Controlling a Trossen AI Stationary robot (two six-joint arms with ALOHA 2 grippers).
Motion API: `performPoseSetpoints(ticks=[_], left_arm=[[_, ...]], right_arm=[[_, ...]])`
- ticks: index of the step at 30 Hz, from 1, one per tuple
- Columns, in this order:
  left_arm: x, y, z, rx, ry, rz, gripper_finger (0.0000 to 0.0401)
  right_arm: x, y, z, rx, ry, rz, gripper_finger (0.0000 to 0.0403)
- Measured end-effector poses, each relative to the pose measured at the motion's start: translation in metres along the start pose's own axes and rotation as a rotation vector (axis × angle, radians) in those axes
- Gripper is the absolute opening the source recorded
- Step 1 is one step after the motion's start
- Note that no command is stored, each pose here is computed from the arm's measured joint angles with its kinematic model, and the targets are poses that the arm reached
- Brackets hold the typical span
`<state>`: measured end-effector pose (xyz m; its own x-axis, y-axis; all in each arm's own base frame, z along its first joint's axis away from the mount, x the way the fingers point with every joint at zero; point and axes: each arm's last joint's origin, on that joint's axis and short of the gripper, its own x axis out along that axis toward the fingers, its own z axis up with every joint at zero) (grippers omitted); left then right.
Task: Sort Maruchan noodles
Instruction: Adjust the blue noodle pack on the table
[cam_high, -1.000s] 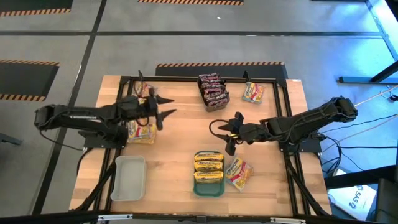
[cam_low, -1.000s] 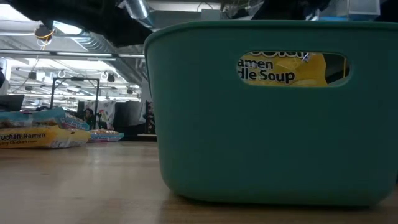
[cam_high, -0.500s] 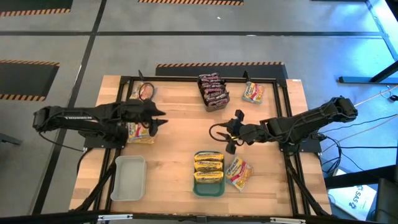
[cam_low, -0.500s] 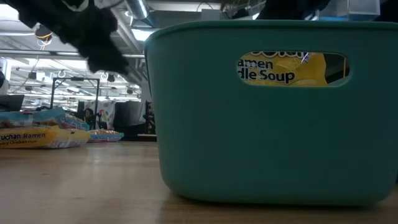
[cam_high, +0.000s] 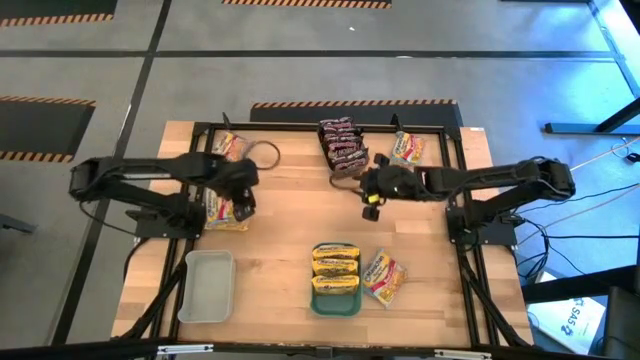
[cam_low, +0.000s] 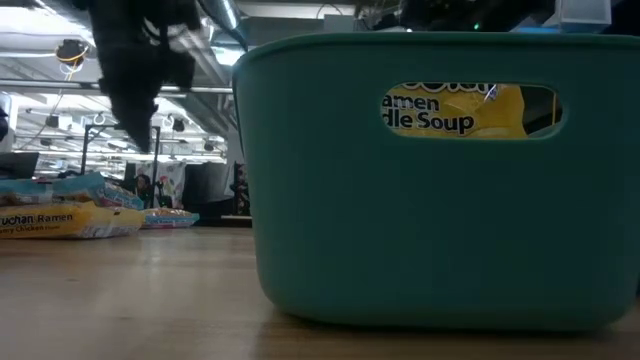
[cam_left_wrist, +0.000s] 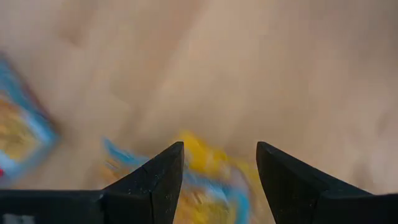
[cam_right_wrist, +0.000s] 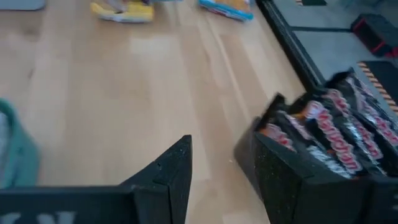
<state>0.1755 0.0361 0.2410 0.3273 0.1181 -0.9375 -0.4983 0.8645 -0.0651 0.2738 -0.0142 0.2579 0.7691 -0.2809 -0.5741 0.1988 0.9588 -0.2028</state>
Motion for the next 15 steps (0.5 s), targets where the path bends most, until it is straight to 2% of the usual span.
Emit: performPoseSetpoints(ticks=[5, 9, 13, 15], left_arm=[[0.013, -0.013, -0.005, -0.026, 0.334, -0.081, 0.0195], [0.01, -0.022, -0.018, -0.176, 0.521, -0.117, 0.0195], [0.012, -0.027, -0.025, -0.265, 0.545, -0.061, 0.0195], [0.018, -0.027, -0.027, -0.284, 0.55, -0.08, 0.0195]], right_arm=[[0.004, -0.015, -0.004, 0.014, 0.025, 0.012, 0.0147], [0.007, -0.019, -0.01, -0.009, 0.042, 0.014, 0.0147], [0.011, -0.023, -0.016, -0.022, 0.026, -0.003, 0.0147], [0.012, -0.023, -0.017, -0.032, 0.016, -0.006, 0.0147]])
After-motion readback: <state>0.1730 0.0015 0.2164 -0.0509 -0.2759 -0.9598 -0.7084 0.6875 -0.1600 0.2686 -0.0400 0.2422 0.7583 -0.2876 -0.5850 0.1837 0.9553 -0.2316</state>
